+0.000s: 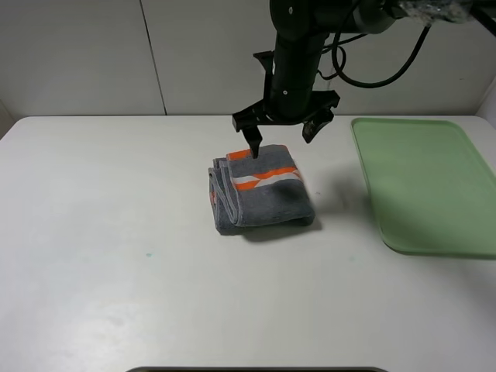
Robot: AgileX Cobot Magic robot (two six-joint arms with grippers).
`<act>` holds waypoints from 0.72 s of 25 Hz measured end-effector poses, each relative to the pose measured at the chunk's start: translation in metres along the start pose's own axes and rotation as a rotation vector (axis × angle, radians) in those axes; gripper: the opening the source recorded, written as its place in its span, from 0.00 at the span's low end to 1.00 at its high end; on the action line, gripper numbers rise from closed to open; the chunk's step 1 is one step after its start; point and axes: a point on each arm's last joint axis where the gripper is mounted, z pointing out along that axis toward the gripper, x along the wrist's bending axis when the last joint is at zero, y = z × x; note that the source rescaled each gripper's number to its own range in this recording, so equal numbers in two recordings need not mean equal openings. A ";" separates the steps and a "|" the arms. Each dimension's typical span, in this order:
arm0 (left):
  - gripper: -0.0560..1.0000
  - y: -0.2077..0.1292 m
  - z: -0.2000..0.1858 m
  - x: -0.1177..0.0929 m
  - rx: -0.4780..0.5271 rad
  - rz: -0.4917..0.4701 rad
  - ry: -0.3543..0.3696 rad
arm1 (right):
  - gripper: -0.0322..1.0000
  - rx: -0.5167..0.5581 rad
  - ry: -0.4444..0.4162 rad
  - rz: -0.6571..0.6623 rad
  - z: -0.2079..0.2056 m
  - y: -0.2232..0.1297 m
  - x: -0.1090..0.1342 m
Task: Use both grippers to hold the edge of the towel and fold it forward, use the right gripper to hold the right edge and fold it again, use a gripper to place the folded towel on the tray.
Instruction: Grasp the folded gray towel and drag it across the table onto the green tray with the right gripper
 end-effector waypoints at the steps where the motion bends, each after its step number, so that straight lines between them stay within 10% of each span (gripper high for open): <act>1: 1.00 0.000 0.000 0.000 0.000 0.000 0.000 | 1.00 0.000 0.000 0.000 0.000 0.000 0.000; 18: 1.00 0.000 0.000 0.000 0.000 0.000 0.000 | 1.00 0.160 -0.021 0.038 0.065 -0.006 -0.033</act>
